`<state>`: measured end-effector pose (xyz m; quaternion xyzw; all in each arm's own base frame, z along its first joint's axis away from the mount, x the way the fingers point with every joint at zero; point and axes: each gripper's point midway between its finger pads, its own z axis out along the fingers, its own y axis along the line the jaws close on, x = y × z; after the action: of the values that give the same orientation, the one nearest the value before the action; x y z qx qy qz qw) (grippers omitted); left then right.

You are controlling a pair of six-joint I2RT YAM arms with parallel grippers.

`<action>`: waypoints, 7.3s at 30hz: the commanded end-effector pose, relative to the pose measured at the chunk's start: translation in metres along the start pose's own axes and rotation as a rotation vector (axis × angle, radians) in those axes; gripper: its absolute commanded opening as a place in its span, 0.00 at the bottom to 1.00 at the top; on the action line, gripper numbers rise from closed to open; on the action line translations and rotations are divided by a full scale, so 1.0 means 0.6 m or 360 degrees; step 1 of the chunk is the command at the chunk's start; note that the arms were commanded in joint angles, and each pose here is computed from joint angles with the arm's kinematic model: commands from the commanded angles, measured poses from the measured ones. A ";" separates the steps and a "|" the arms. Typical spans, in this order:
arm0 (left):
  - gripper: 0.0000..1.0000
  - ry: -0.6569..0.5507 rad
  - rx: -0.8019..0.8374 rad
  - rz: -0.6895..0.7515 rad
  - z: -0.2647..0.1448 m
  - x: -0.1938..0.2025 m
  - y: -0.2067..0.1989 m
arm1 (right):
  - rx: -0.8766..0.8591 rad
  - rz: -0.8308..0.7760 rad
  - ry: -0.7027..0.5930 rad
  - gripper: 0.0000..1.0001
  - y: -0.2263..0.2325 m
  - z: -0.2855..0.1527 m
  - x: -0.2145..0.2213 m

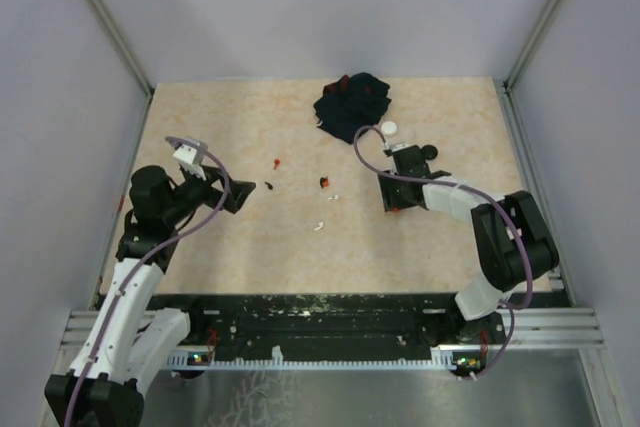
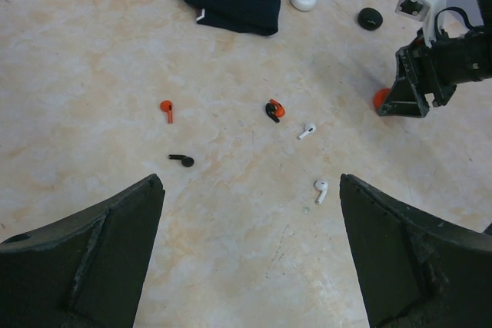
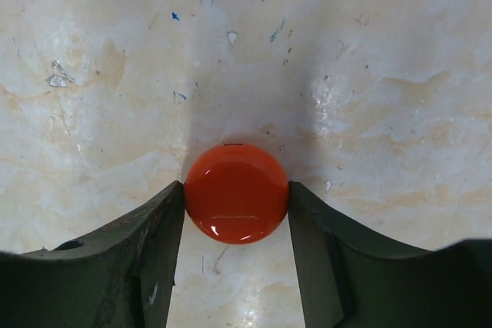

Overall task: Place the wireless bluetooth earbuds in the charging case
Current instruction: Pick up the charging case at the center of the board.

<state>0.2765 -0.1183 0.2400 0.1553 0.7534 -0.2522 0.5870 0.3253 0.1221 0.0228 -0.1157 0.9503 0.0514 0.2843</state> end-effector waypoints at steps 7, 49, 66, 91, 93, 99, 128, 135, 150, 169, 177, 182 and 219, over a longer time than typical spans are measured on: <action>1.00 0.0100 0.0312 -0.0190 0.019 -0.012 -0.053 | -0.0091 -0.0240 -0.0183 0.44 0.064 -0.052 -0.060; 0.76 0.0709 0.1225 -0.0615 0.051 0.082 -0.269 | -0.1178 -0.1724 -0.0925 0.47 0.399 -0.342 -0.082; 0.43 0.0810 0.1368 -0.0563 0.048 0.102 -0.309 | -0.1153 -0.1939 -0.0888 0.47 0.421 -0.332 -0.070; 0.00 0.0406 0.1017 -0.0161 0.060 0.050 -0.262 | -0.1228 -0.1293 -0.1246 0.90 0.383 -0.443 -0.121; 0.00 0.0305 0.0931 -0.0143 0.060 0.035 -0.251 | -0.1266 -0.1118 -0.1291 0.91 0.379 -0.452 -0.131; 0.00 -0.0018 0.0807 -0.0135 0.046 -0.013 -0.237 | -0.1463 -0.0825 -0.1338 0.93 0.392 -0.471 -0.139; 0.00 -0.0521 0.1223 -0.0092 -0.026 -0.075 -0.297 | -0.2305 -0.0307 -0.1296 0.64 0.410 -0.513 -0.161; 0.00 -0.0520 0.1260 -0.0113 -0.029 -0.079 -0.303 | -0.2393 -0.0331 -0.1301 0.51 0.416 -0.520 -0.160; 0.01 -0.0459 0.1332 -0.0165 -0.023 -0.069 -0.311 | -0.2556 -0.0383 -0.1293 0.34 0.427 -0.533 -0.157; 0.39 -0.0181 0.1146 -0.0134 0.004 -0.037 -0.288 | -0.2259 -0.0597 -0.1259 0.00 0.423 -0.498 -0.159; 0.41 0.0001 0.1201 0.0010 0.001 -0.011 -0.291 | -0.2020 -0.0779 -0.1050 0.00 0.413 -0.462 -0.150; 0.40 0.0004 0.1320 0.0085 -0.015 -0.012 -0.305 | -0.2041 -0.0830 -0.0963 0.00 0.413 -0.457 -0.136; 0.46 0.0052 0.1535 0.0093 -0.029 -0.001 -0.319 | -0.1947 -0.0993 -0.0746 0.00 0.409 -0.420 -0.111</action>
<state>0.1652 -0.2652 0.2606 0.4116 0.5903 -0.5479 0.4266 0.1771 0.3269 0.2685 -0.4962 0.5942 0.5293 0.3472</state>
